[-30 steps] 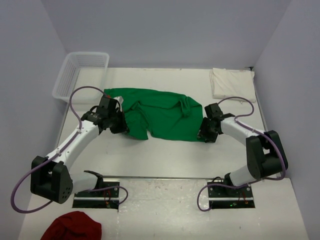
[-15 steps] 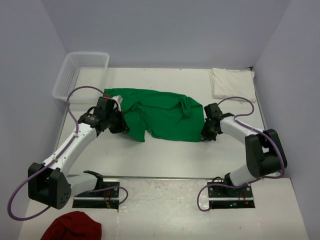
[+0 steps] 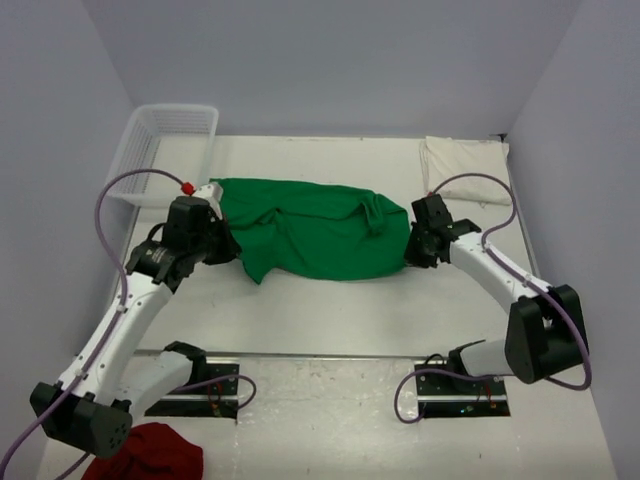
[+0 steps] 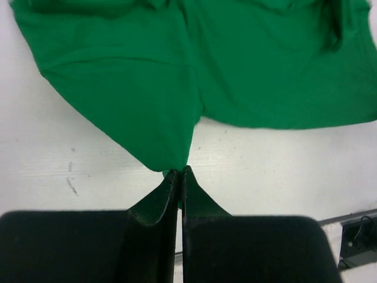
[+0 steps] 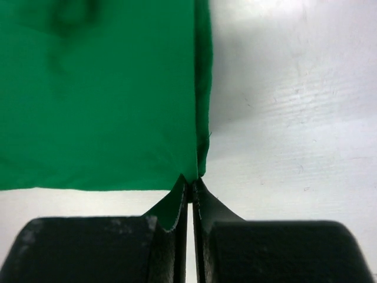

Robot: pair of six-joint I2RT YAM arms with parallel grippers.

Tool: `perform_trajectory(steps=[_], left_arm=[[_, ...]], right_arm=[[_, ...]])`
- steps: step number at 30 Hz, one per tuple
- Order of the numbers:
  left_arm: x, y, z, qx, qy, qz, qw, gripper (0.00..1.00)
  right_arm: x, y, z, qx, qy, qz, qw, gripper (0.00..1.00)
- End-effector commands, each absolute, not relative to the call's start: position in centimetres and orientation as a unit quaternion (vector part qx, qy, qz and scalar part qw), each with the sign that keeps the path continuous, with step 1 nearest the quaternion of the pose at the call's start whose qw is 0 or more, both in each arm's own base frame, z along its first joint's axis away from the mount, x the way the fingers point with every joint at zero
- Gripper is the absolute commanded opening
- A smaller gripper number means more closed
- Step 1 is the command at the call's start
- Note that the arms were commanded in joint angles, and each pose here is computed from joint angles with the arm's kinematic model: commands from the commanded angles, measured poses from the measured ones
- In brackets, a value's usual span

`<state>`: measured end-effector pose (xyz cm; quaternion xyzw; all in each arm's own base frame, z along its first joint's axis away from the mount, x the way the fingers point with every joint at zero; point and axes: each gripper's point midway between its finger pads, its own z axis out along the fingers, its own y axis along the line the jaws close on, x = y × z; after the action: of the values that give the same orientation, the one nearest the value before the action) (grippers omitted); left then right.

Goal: Fold and stack the t-shirts
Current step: Flatten out the tshirt

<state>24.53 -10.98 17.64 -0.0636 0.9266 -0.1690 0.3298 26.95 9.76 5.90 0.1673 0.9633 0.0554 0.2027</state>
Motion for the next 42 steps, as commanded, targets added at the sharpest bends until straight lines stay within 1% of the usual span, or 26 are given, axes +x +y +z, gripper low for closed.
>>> perform_trajectory(steps=[1,2,6,8,13,14,15,16,20,21,22,23,25,27,28,29,30,31,32,34,39,42], left_arm=[[24.8,-8.8,24.1,-0.063,0.890,-0.146,0.428,0.00],[24.6,-8.8,25.6,-0.058,0.880,-0.151,0.446,0.00],[23.8,-7.8,32.5,-0.053,0.836,-0.157,0.523,0.00],[23.1,-7.2,35.4,-0.053,0.812,-0.158,0.559,0.00],[20.5,-5.5,45.4,-0.029,0.717,-0.159,0.678,0.00],[20.1,-5.0,46.7,-0.027,0.705,-0.151,0.692,0.00],[19.2,-4.7,49.2,-0.026,0.680,-0.154,0.716,0.00],[18.8,-4.5,50.4,-0.023,0.668,-0.153,0.728,0.00],[16.6,-3.5,55.7,-0.009,0.607,-0.146,0.781,0.00],[16.3,-3.4,56.6,-0.007,0.600,-0.144,0.787,0.00],[16.7,-3.5,57.0,-0.005,0.601,-0.139,0.787,0.00],[15.6,-3.3,58.8,0.009,0.582,-0.135,0.802,0.00],[15.4,-3.5,60.3,0.021,0.568,-0.136,0.812,0.00],[14.7,-3.1,62.2,0.018,0.548,-0.141,0.824,0.00],[15.4,-3.3,62.5,0.015,0.549,-0.138,0.824,0.00],[14.6,-2.9,63.9,0.014,0.533,-0.140,0.834,0.00],[14.3,-3.0,64.8,0.015,0.522,-0.146,0.840,0.00],[15.0,-3.5,65.3,0.019,0.522,-0.148,0.839,0.00],[13.7,-3.4,67.0,0.025,0.500,-0.157,0.851,0.00],[13.7,-3.9,68.4,0.039,0.490,-0.163,0.855,0.00],[12.8,-5.0,69.5,0.070,0.466,-0.182,0.863,0.00],[13.3,-6.0,68.8,0.088,0.476,-0.195,0.853,0.00]], right_arm=[[29.0,9.8,12.4,0.120,0.948,0.059,0.288,0.00],[29.6,9.8,15.0,0.117,0.938,0.067,0.318,0.00],[29.8,9.1,21.6,0.095,0.916,0.070,0.382,0.00],[30.1,8.7,26.0,0.082,0.899,0.075,0.425,0.00],[29.3,8.0,35.3,0.053,0.847,0.090,0.521,0.00],[29.1,7.9,36.4,0.047,0.840,0.092,0.532,0.00],[28.8,7.5,37.2,0.040,0.837,0.085,0.540,0.00],[28.4,7.3,39.3,0.040,0.823,0.087,0.559,0.00],[26.8,6.4,44.7,0.032,0.785,0.092,0.612,0.00],[26.3,6.2,45.7,0.029,0.778,0.092,0.621,0.00],[25.4,5.8,47.9,0.029,0.760,0.097,0.642,0.00],[24.9,5.5,48.7,0.029,0.754,0.095,0.649,0.00],[24.1,4.8,50.4,0.029,0.740,0.087,0.666,0.00],[24.9,4.5,50.3,0.033,0.744,0.072,0.663,0.00],[25.9,4.9,50.0,0.028,0.753,0.067,0.654,0.00],[26.0,5.0,49.9,0.027,0.756,0.066,0.650,0.00],[26.0,4.9,50.2,0.031,0.755,0.069,0.651,0.00],[25.9,4.8,50.9,0.036,0.748,0.072,0.659,0.00],[25.6,4.6,51.4,0.042,0.742,0.071,0.665,0.00],[25.0,4.1,52.6,0.046,0.734,0.069,0.674,0.00],[23.6,2.9,52.1,0.061,0.747,0.051,0.660,0.00],[22.8,2.4,51.5,0.067,0.748,0.046,0.658,0.00]])
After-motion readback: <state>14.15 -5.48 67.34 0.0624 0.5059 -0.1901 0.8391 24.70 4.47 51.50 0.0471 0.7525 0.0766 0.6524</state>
